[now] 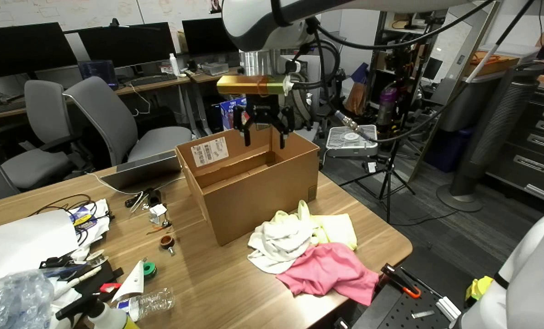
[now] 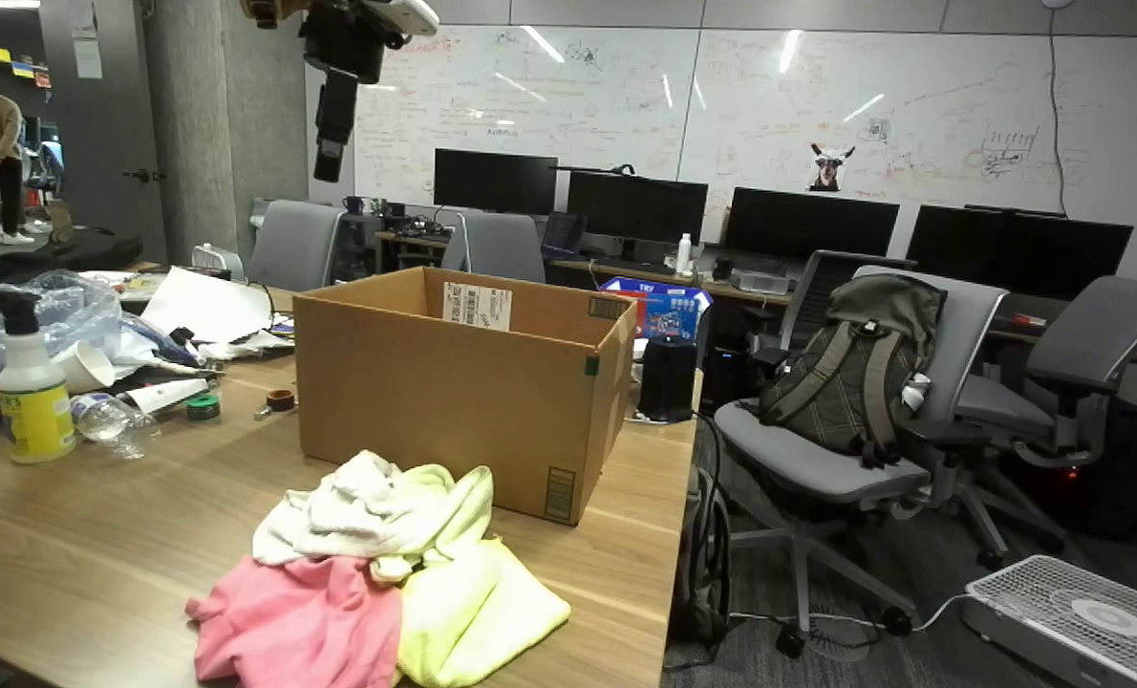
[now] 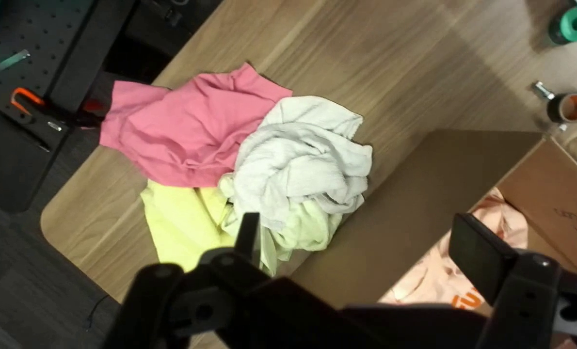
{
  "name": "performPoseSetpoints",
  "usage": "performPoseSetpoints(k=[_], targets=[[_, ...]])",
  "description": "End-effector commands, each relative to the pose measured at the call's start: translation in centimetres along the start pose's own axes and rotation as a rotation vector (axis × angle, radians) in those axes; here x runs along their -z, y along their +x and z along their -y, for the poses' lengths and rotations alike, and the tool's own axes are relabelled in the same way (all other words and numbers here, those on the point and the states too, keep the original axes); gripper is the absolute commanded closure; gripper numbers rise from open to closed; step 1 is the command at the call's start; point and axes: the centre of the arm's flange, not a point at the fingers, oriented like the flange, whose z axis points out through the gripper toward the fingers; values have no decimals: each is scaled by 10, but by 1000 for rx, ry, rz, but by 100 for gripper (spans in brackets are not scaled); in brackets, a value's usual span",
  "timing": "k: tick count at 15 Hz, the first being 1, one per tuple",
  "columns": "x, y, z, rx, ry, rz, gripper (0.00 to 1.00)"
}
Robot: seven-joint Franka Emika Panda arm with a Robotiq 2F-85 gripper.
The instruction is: Pick up the clothes from the table and put them in the box
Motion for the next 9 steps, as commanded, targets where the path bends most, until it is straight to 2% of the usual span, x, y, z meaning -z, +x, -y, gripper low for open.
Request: performPoseSetpoints(k=[1, 6, 9], targets=[[-31, -12, -24, 117, -62, 11, 0], [-89, -20, -23, 232, -158, 22, 0], [-115, -20, -16, 264, -165, 20, 0]])
